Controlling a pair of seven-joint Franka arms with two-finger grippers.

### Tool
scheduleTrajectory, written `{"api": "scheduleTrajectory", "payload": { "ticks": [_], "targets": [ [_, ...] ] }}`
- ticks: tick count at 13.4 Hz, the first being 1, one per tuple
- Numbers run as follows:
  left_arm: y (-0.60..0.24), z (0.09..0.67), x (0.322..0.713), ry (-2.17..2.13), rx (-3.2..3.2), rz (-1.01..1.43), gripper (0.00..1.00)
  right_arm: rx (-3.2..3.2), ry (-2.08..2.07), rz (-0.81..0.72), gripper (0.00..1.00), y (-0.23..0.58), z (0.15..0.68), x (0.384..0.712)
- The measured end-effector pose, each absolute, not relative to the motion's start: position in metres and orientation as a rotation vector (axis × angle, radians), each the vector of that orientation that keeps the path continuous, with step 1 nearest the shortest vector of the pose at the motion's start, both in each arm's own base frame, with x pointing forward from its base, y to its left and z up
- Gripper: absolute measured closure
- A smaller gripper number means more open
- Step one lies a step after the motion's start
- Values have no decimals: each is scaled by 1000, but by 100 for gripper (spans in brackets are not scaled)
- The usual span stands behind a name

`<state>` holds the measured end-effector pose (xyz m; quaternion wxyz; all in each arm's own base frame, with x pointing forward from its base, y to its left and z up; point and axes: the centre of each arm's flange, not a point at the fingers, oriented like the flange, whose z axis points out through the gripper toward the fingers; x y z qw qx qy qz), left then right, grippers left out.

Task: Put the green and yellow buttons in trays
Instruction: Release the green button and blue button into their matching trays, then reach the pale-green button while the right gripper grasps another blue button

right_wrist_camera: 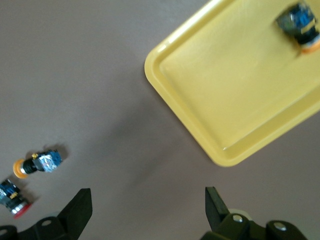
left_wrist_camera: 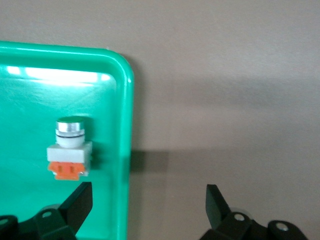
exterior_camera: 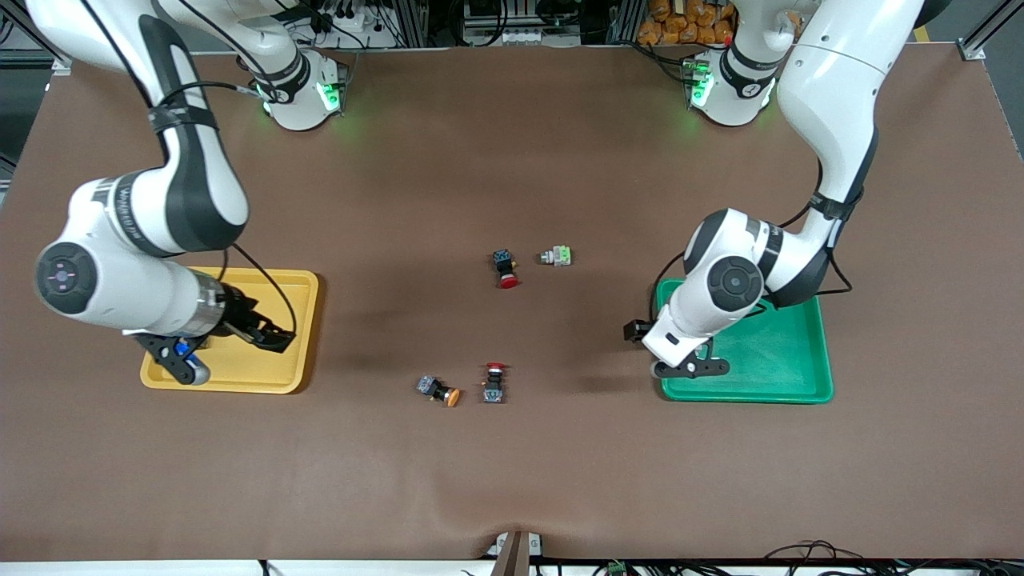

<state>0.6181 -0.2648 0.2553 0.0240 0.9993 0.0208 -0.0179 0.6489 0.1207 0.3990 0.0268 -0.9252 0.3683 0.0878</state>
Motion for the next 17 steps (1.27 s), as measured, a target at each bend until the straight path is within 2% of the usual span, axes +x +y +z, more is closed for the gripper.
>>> {"api": "scheduleTrajectory", "payload": {
  "ticks": [2,8,12,17],
  "targets": [
    [-267,260,616,63,3095,-67,0,-2776,1331,239,0,143,388,652],
    [-321,264,580,158,3062,-138,0,-2483,1827,142,0,236,301,669],
    [-351,256,549,222,3052,-208,0,-2330,1955,84,0,296,270,685],
    [-391,244,508,257,3069,-265,0,-2257,1970,29,0,340,215,687]
  ]
}}
